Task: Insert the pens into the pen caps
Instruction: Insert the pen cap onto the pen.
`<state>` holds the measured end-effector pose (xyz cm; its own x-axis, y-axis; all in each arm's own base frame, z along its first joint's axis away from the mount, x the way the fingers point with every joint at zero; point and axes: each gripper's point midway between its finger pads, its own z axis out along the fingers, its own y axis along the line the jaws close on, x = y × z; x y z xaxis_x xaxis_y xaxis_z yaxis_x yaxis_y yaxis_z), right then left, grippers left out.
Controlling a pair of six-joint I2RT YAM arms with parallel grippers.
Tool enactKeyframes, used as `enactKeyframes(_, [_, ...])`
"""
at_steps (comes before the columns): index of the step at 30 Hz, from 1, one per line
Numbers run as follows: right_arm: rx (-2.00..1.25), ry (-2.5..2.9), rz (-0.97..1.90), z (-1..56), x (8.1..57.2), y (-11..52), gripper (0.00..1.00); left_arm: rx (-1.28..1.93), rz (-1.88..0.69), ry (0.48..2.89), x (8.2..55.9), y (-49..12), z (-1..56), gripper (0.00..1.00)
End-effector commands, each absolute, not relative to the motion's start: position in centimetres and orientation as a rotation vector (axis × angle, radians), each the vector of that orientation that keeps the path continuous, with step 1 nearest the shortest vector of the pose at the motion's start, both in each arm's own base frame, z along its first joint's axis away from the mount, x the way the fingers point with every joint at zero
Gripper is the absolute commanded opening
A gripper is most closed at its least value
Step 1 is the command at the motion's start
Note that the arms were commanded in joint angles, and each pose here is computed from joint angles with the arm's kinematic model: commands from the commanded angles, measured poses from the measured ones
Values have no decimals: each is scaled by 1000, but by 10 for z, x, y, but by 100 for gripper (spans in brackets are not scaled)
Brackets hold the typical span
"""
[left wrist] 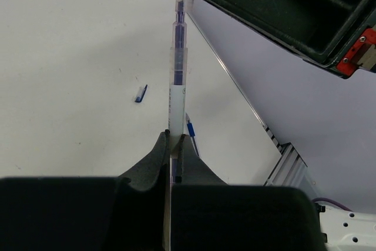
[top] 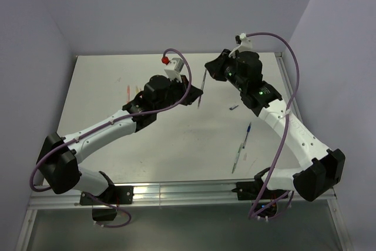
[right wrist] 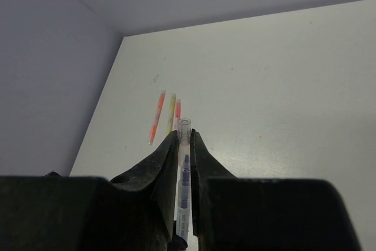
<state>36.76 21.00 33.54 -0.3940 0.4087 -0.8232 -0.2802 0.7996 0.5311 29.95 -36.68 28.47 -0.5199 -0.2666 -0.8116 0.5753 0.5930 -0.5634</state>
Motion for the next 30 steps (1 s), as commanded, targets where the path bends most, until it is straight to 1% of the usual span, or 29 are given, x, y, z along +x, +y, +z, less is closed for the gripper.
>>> enactKeyframes(1, [63, 1830, 734, 345, 365, 216, 0, 207, -1051, 1741, 306, -355, 312, 0])
enactKeyframes(30, [38, 1862, 648, 333, 365, 225, 0, 171, -1021, 1722, 309, -346, 316, 0])
